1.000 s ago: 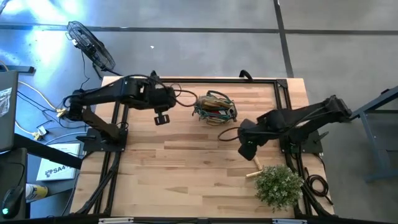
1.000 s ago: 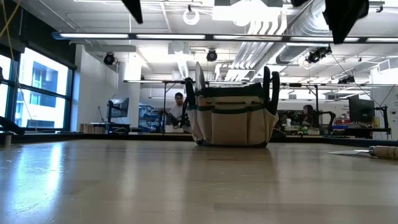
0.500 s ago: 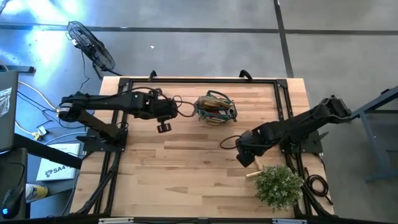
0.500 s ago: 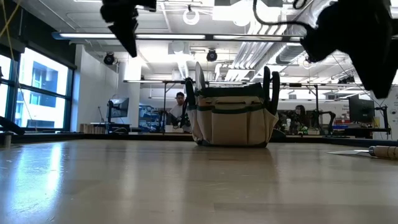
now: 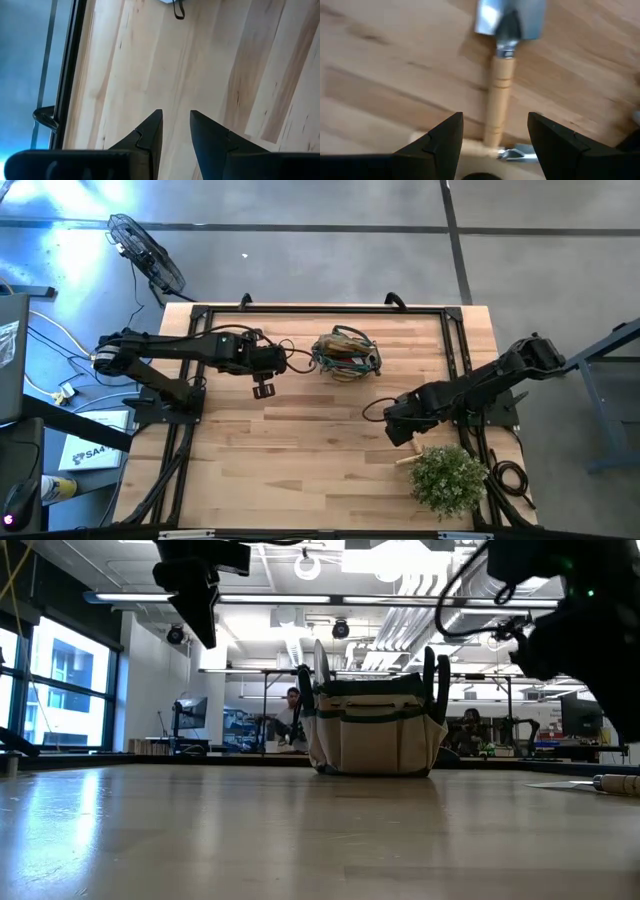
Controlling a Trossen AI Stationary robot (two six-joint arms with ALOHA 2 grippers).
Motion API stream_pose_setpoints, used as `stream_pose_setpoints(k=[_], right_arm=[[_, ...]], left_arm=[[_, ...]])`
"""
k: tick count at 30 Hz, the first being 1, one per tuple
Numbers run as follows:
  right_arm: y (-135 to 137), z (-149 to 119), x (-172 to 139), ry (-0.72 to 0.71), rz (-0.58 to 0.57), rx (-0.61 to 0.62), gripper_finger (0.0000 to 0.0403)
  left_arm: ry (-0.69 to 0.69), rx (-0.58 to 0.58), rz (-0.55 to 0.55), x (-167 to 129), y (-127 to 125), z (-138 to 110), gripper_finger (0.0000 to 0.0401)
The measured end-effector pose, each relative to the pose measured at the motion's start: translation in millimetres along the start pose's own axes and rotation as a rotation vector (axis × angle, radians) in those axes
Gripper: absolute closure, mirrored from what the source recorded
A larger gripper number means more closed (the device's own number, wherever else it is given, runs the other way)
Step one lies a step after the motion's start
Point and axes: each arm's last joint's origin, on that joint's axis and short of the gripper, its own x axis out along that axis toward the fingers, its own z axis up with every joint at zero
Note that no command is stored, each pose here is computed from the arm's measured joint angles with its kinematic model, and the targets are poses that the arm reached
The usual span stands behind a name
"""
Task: Pick & Place Garden tools in Gardening bag
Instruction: Put the top brown trowel into the light brown gardening bag
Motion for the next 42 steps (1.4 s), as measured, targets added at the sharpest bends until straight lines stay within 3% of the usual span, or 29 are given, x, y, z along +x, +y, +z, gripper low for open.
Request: stream_pose_setpoints(k=[18, 31, 42], right_arm=[[-8, 3, 16, -0.05, -0.008, -0.006, 0.019], [-9, 3, 33, -0.042, 0.081, -0.005, 0.019], [-5, 5, 50, -0.026, 0.017, 0.018, 0.019]], left_arm=[[-0.024, -0.007, -0.005, 0, -1, 2, 0.0308], [-0.04, -0.006, -0.003, 0, -1, 4, 0.0308], [-0.035, -0.002, 0.039, 0, 1, 3, 0.0308]])
